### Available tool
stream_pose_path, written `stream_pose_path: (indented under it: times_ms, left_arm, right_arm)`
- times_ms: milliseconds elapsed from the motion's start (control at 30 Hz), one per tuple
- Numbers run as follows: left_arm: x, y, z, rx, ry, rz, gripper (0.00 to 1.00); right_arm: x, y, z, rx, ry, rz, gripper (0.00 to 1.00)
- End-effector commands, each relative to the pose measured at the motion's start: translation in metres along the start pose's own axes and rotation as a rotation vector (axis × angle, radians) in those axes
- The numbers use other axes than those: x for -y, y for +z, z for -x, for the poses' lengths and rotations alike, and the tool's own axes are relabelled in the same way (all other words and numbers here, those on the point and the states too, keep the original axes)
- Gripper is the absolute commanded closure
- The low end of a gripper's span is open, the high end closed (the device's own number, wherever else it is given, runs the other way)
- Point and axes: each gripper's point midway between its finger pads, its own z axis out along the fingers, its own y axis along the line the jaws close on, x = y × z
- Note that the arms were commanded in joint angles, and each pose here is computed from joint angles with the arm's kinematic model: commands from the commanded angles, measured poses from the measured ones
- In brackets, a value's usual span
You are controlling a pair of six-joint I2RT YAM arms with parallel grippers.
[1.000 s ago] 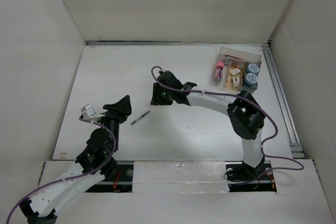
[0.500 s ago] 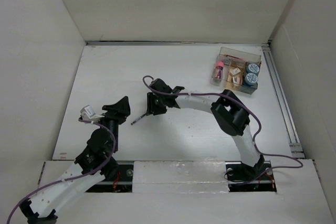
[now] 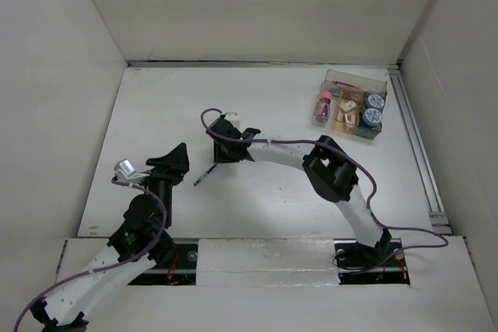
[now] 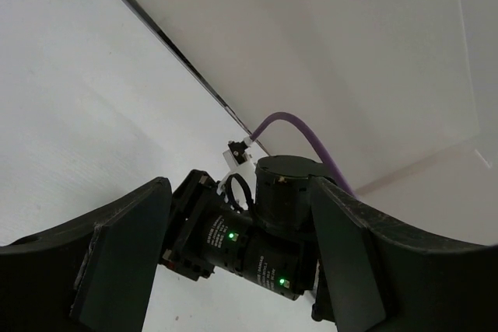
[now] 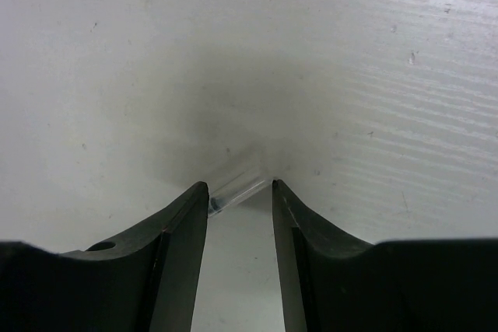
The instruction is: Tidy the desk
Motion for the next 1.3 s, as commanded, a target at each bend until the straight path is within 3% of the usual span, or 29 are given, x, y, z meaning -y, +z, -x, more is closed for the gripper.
stream_pose_path:
  times_ms: [0, 133, 167, 200, 400, 500, 667, 700, 800, 933, 1000, 1033, 1167, 1200, 1267]
  left_arm:
    - [0.009, -0.002, 0.014, 0.027, -0.050, -0.014, 0.31]
    - [0.007, -0.001, 0.016, 0.038, -0.050, -0.005, 0.31]
    - [0.006, -0.001, 0.016, 0.040, -0.048, 0.000, 0.31]
    - [0.004, -0.002, 0.019, 0.049, -0.048, 0.009, 0.31]
    - [0.003, -0.004, 0.022, 0.064, -0.061, -0.004, 0.31]
    - [0.006, -0.004, 0.020, 0.056, -0.060, -0.016, 0.32]
    - [0.005, -0.001, 0.015, 0.043, -0.039, -0.003, 0.32]
    - [0.007, -0.001, 0.013, 0.035, -0.040, -0.011, 0.32]
    - [0.008, 0.001, 0.008, 0.023, -0.031, -0.020, 0.32]
    - [0.017, 0.003, -0.006, -0.026, 0.000, -0.068, 0.31]
    - [0.028, 0.007, -0.023, -0.074, 0.069, -0.117, 0.31]
    - [0.032, 0.006, -0.024, -0.086, 0.066, -0.132, 0.31]
    - [0.040, 0.017, -0.064, -0.228, 0.204, -0.133, 0.31]
    - [0.050, 0.018, -0.067, -0.254, 0.217, -0.152, 0.31]
    - [0.050, 0.021, -0.079, -0.292, 0.256, -0.143, 0.32]
  right_arm:
    - [-0.003, 0.000, -0.007, 0.018, -0.069, -0.054, 0.55]
    - [-0.013, 0.000, -0.018, 0.017, -0.106, -0.055, 0.55]
    - [-0.015, 0.001, -0.019, 0.013, -0.109, -0.047, 0.58]
    - [-0.015, 0.004, -0.022, 0.003, -0.113, -0.044, 0.69]
    - [-0.003, 0.011, -0.023, 0.028, -0.131, -0.095, 0.77]
    - [0.014, 0.010, -0.011, 0.048, -0.130, -0.134, 0.93]
    - [0.043, 0.006, -0.010, 0.018, -0.153, -0.169, 0.89]
    - [0.050, 0.007, -0.014, 0.007, -0.168, -0.187, 0.99]
    - [0.074, 0.003, -0.003, -0.020, -0.088, -0.194, 1.00]
    - [0.080, -0.024, 0.081, 0.119, 0.128, -0.001, 1.00]
    - [0.121, -0.047, 0.156, 0.254, 0.306, 0.049, 1.00]
    - [0.113, -0.058, 0.168, 0.291, 0.325, 0.090, 1.00]
    - [0.207, -0.102, 0.272, 0.540, 0.626, 0.080, 1.00]
    - [0.260, -0.117, 0.298, 0.648, 0.782, 0.025, 1.00]
    - [0.310, -0.139, 0.320, 0.790, 0.920, 0.023, 1.00]
